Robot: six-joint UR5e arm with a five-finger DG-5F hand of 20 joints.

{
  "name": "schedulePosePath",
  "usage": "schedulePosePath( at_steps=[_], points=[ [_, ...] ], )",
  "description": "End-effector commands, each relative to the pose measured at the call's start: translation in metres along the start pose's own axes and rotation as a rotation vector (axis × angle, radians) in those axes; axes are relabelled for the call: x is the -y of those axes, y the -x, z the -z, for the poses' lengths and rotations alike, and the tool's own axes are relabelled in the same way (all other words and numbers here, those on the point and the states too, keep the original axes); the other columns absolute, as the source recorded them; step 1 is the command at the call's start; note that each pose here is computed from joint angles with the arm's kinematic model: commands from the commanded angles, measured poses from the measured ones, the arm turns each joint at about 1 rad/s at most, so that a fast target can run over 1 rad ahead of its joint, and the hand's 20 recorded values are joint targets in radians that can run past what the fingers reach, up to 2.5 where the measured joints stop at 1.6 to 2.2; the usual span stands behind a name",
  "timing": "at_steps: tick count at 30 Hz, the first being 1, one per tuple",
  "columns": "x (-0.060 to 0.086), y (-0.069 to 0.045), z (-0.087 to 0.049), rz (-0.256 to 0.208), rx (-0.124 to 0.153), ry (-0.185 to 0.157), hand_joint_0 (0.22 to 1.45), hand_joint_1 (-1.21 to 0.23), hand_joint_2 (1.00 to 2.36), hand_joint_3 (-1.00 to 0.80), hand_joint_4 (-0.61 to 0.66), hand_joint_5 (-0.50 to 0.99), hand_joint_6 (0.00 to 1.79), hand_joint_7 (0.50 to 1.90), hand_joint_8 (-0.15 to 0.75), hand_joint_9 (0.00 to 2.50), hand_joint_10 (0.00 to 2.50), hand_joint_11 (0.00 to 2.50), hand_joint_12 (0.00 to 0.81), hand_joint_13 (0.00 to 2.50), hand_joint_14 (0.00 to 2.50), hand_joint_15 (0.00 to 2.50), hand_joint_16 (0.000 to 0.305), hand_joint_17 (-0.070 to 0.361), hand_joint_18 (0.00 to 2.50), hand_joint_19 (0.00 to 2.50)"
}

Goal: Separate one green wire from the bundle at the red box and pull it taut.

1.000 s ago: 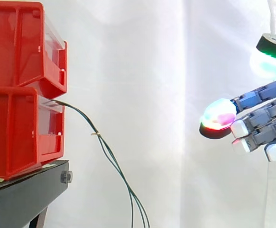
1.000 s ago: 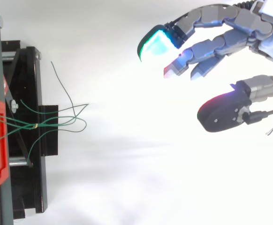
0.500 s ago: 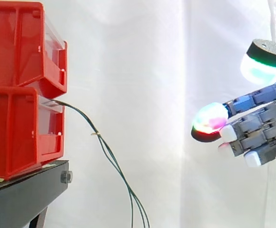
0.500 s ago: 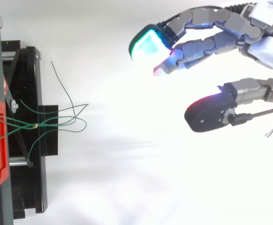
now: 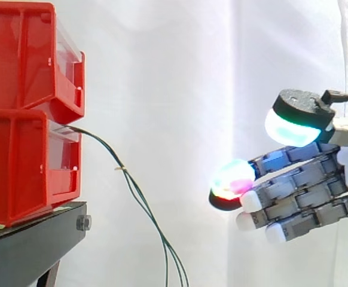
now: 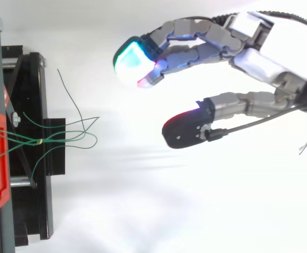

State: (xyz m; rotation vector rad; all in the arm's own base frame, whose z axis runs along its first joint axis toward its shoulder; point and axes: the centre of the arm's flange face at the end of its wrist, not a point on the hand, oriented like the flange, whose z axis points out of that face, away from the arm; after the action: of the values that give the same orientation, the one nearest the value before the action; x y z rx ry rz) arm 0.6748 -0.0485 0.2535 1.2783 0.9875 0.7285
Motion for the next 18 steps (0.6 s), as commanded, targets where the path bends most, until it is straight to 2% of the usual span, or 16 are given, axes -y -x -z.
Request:
schedulePosePath(
  at_steps=[1, 4, 5, 7, 11, 12, 14, 18],
  points=[
    [0.000, -0.004, -0.007, 0.000, -0.001, 0.003, 0.54, -0.80, 1.00, -0.50, 0.21, -0.20, 0.50, 0.78, 0.265, 0.67, 0.01, 0.43, 0.412, 0.48, 0.01, 0.19, 0.068, 0.154, 0.52, 0.28],
    [-0.006, -0.005, -0.009, 0.005, -0.001, 0.011, 0.54, -0.79, 1.00, -0.50, 0.22, -0.20, 0.50, 0.78, 0.267, 0.67, 0.01, 0.43, 0.413, 0.49, 0.01, 0.20, 0.067, 0.151, 0.53, 0.29],
    [-0.007, -0.005, -0.010, 0.021, 0.000, 0.014, 0.53, -0.79, 1.00, -0.50, 0.22, -0.20, 0.50, 0.78, 0.267, 0.67, 0.02, 0.43, 0.414, 0.49, 0.01, 0.20, 0.067, 0.151, 0.53, 0.29],
    [0.000, -0.010, -0.014, 0.030, -0.002, 0.015, 0.53, -0.77, 1.00, -0.50, 0.23, -0.20, 0.50, 0.78, 0.266, 0.68, 0.01, 0.43, 0.414, 0.49, 0.01, 0.20, 0.066, 0.150, 0.53, 0.30],
    [0.012, -0.020, -0.025, 0.012, -0.012, 0.011, 0.53, -0.75, 1.00, -0.50, 0.23, -0.19, 0.50, 0.78, 0.270, 0.70, 0.01, 0.43, 0.416, 0.51, 0.01, 0.21, 0.066, 0.148, 0.53, 0.31],
    [0.020, -0.035, -0.040, -0.021, -0.032, 0.003, 0.53, -0.74, 1.00, -0.50, 0.23, -0.19, 0.50, 0.78, 0.271, 0.71, 0.01, 0.43, 0.417, 0.51, 0.01, 0.20, 0.066, 0.148, 0.54, 0.31],
    [0.016, -0.037, -0.042, -0.017, -0.037, 0.005, 0.52, -0.74, 1.00, -0.50, 0.24, -0.19, 0.50, 0.78, 0.271, 0.71, 0.01, 0.44, 0.418, 0.51, 0.01, 0.21, 0.066, 0.148, 0.54, 0.31],
    [0.010, -0.040, -0.043, 0.019, -0.033, 0.016, 0.52, -0.73, 1.00, -0.50, 0.25, -0.19, 0.50, 0.79, 0.275, 0.73, 0.01, 0.44, 0.418, 0.52, 0.01, 0.21, 0.065, 0.147, 0.54, 0.32]
  ],
)
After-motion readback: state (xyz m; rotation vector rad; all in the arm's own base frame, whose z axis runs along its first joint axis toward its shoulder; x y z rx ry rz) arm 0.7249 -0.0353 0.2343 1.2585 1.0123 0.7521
